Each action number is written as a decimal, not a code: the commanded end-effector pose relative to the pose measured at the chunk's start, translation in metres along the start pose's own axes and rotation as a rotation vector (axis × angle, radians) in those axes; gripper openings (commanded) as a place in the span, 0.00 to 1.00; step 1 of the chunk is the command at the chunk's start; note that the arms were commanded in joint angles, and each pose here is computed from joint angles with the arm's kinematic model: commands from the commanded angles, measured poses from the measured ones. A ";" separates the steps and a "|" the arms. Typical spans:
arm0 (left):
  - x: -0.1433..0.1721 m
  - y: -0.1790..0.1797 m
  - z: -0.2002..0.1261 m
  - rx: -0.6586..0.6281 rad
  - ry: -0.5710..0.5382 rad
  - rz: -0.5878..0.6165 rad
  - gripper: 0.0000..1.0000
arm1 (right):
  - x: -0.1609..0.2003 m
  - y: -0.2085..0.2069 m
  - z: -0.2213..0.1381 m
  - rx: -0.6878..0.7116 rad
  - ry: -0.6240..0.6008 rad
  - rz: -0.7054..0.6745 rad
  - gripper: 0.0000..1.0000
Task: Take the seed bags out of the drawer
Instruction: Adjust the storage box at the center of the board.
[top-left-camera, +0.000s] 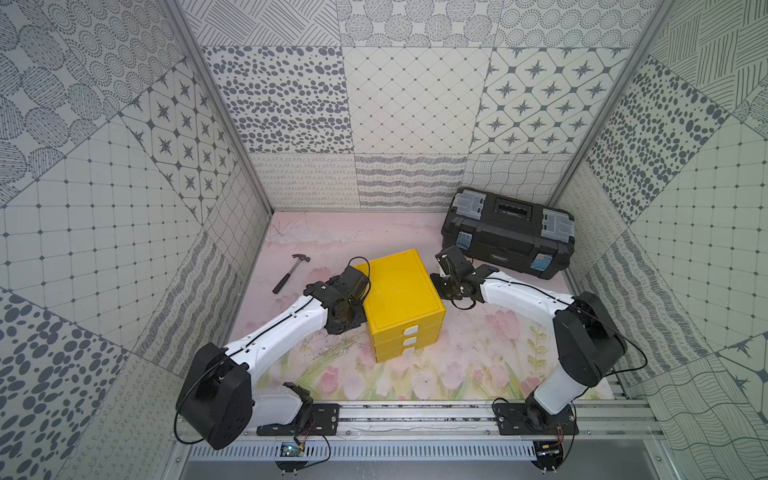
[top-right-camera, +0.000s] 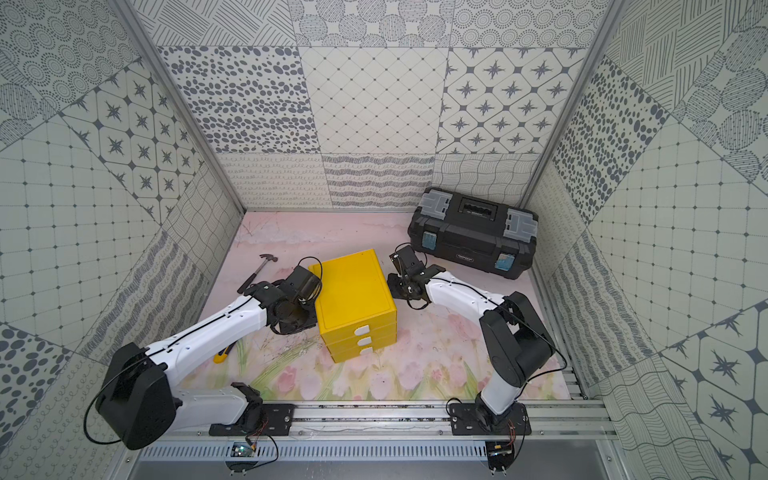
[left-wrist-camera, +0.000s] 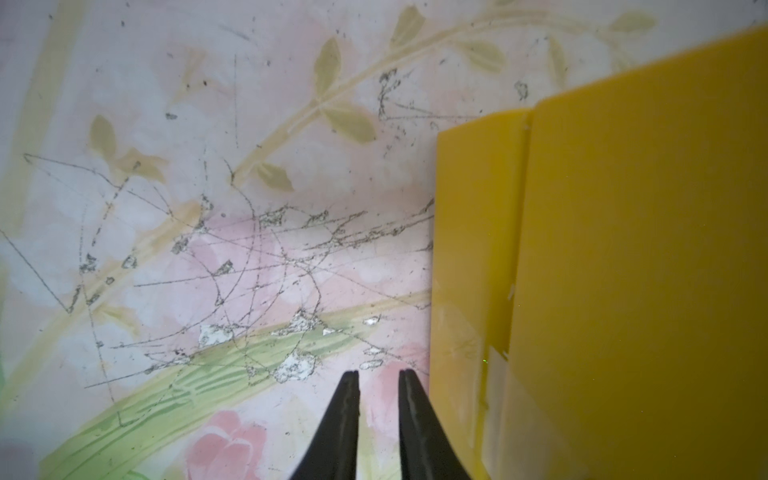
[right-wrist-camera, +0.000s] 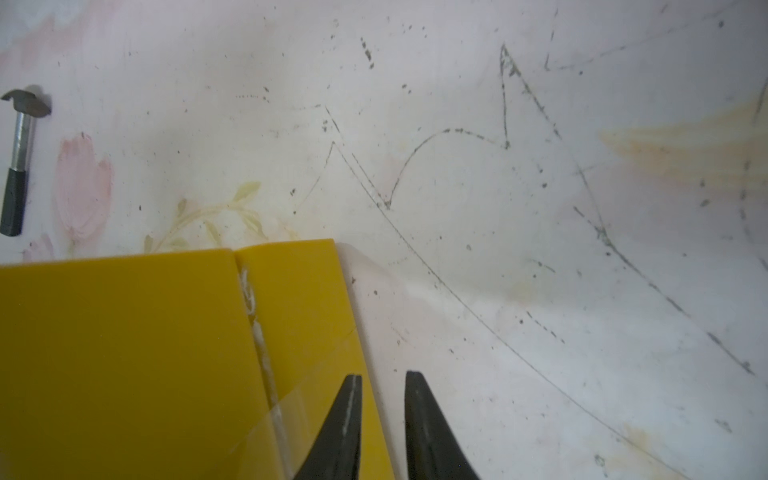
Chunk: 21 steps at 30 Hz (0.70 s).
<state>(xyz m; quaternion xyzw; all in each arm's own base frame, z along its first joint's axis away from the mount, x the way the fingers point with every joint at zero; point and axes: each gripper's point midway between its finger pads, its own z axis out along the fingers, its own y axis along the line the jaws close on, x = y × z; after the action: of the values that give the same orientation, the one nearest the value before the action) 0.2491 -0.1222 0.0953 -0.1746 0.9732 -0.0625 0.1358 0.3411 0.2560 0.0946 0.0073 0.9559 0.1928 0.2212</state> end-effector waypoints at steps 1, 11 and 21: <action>-0.064 -0.103 -0.032 0.455 -0.152 0.017 0.21 | -0.026 0.072 -0.011 -0.264 -0.052 -0.023 0.25; -0.064 -0.035 -0.057 0.421 -0.238 -0.091 0.28 | -0.038 0.007 -0.045 -0.200 -0.119 0.047 0.29; -0.105 0.002 -0.102 0.433 -0.351 -0.191 0.34 | 0.019 -0.033 -0.100 -0.165 -0.149 0.061 0.31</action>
<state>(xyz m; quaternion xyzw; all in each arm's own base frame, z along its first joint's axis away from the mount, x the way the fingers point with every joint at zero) 0.3008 -0.0829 0.1883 -0.2536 0.8924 -0.2252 0.2978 0.3028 0.2027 0.1588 0.0293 0.9158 0.2808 0.2857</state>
